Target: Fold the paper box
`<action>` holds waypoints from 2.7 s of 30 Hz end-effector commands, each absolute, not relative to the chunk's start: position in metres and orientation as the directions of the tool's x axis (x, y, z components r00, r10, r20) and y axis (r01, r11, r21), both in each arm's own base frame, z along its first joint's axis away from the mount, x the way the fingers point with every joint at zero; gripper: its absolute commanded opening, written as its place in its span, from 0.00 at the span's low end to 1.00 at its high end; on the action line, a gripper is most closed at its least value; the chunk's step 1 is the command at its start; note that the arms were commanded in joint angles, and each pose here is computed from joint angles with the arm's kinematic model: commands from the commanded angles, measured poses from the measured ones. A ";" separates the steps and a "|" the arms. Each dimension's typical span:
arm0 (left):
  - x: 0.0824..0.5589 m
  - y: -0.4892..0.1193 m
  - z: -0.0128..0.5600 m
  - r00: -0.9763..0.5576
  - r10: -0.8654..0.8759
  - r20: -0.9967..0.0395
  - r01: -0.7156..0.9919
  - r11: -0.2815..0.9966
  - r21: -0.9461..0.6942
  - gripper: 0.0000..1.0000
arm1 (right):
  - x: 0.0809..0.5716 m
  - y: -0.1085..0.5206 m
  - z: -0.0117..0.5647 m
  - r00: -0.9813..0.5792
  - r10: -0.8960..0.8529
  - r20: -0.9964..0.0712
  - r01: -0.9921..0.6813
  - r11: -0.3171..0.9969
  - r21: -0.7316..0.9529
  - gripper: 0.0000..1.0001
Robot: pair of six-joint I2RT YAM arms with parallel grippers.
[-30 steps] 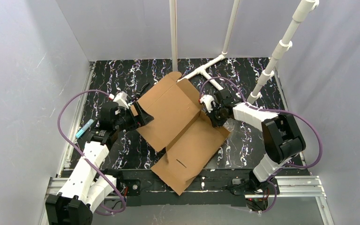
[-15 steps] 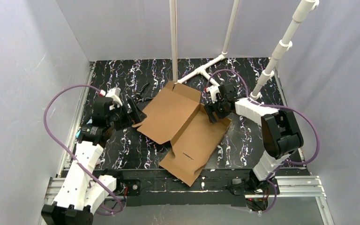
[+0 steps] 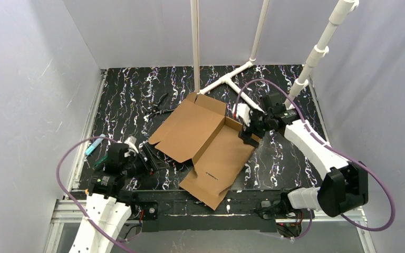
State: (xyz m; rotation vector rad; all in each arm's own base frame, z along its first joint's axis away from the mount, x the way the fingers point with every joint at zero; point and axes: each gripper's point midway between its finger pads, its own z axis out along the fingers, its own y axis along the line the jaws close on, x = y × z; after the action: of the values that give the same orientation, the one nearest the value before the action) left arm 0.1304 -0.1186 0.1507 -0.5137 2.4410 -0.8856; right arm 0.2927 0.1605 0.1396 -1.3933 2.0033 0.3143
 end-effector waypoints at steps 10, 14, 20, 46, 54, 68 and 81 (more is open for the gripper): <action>0.226 -0.148 0.104 -0.638 -0.760 -0.124 -0.303 0.396 -0.867 0.90 | 0.135 0.156 0.129 0.424 -0.610 -0.669 -0.846 -0.531 -0.051 0.98; 0.244 -0.147 0.099 -0.622 -0.773 -0.123 -0.363 0.423 -0.830 0.85 | 0.128 0.157 0.115 0.512 -0.587 -0.627 -0.780 -0.624 -0.052 0.98; 0.258 -0.149 0.080 -0.601 -0.794 -0.088 -0.469 0.440 -0.766 0.53 | 0.139 0.181 0.083 0.558 -0.613 -0.559 -0.761 -0.646 -0.051 0.95; 0.262 -0.158 0.193 -0.484 -0.322 -0.814 0.312 0.805 -0.505 0.00 | 0.169 0.230 0.049 0.462 -0.767 -0.446 -0.886 -0.426 -0.185 0.01; 0.343 -0.173 0.224 -0.341 -0.014 -0.940 0.452 0.874 -0.177 0.00 | 0.248 0.253 0.042 0.344 -0.886 -0.312 -0.917 -0.245 -0.315 0.01; 0.313 -0.091 0.230 -0.533 -0.117 -0.838 0.116 0.971 -0.209 0.98 | 0.252 0.262 0.025 0.218 -0.909 -0.356 -0.972 -0.168 -0.165 0.34; 0.221 -0.074 0.150 -0.743 -0.281 -0.608 -0.059 0.932 -0.359 0.98 | 0.230 0.256 0.081 0.192 -0.824 -0.534 -0.981 -0.152 -0.118 0.94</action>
State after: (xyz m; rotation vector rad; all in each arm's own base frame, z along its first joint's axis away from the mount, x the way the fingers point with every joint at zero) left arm 0.2293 -0.0717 0.1582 -0.1713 2.3119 -0.3685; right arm 0.2411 0.2532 0.0561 -2.0911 1.7388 0.3700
